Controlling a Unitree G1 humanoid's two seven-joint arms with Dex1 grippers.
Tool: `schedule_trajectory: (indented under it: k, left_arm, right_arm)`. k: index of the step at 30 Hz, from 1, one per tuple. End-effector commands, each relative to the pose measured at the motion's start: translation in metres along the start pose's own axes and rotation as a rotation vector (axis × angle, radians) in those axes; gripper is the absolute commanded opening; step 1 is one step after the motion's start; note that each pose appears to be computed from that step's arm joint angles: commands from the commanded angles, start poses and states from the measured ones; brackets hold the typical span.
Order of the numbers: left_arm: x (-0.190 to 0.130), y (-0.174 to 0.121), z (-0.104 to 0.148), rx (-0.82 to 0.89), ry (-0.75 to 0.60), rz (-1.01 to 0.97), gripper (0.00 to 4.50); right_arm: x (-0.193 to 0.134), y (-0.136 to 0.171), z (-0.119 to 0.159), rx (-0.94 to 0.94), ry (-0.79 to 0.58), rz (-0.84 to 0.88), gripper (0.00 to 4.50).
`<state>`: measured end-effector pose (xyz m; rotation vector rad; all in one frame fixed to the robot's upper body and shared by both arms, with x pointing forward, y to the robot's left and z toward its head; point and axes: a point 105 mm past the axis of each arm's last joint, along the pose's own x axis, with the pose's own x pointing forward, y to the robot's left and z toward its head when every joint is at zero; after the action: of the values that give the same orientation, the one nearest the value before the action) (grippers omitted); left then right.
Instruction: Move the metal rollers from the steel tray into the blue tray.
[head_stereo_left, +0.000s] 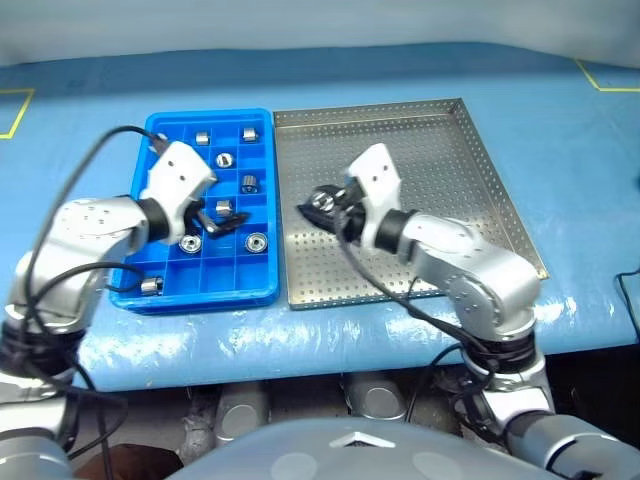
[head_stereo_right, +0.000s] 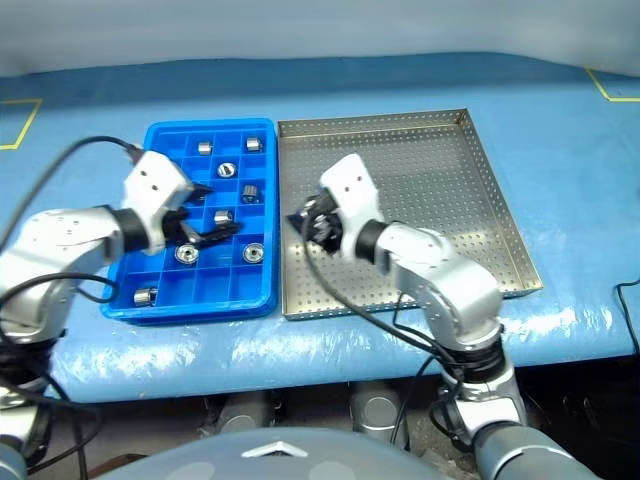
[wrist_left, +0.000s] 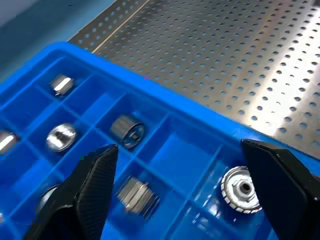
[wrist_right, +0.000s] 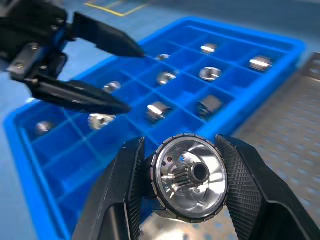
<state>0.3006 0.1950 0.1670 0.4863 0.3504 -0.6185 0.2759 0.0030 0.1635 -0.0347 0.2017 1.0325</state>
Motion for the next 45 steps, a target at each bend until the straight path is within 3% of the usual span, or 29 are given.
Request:
schedule_trajectory:
  k: [1,6,21,27,28,35,40,44,45]
  left_arm:
    - [-0.019,0.006,0.0,0.023,0.017,0.036,4.28]
    - [-0.034,0.016,-0.022,-0.02,0.087,0.097,4.28]
    - [-0.023,-0.003,-0.025,-0.071,0.059,0.022,4.28]
    - [-0.013,-0.007,-0.021,-0.074,0.039,-0.005,4.28]
    - [-0.01,-0.009,-0.019,-0.075,0.032,-0.012,4.28]
    - [0.016,-0.032,0.004,-0.098,-0.117,-0.101,4.28]
    - [0.054,-0.073,0.041,-0.135,-0.36,-0.23,4.28]
    - [0.072,-0.088,0.036,-0.144,-0.357,-0.31,4.28]
    - [0.076,-0.087,0.033,-0.149,-0.351,-0.308,4.28]
  right_arm:
    - [0.018,0.017,0.002,-0.008,-0.001,0.079,1.86]
    - [0.04,0.042,-0.006,0.019,0.027,0.179,1.86]
    - [0.069,0.063,-0.039,0.143,0.132,0.256,1.86]
    - [0.064,0.05,-0.028,0.128,0.074,0.193,3.8]
    - [0.061,0.043,-0.022,0.128,0.044,0.158,3.8]
    - [0.006,-0.024,0.012,0.02,-0.133,-0.172,3.8]
    - [-0.076,-0.097,-0.011,-0.115,-0.051,-0.501,3.8]
    - [-0.11,-0.108,-0.034,-0.037,0.029,-0.435,3.8]
    - [-0.116,-0.108,-0.038,-0.023,0.038,-0.407,3.97]
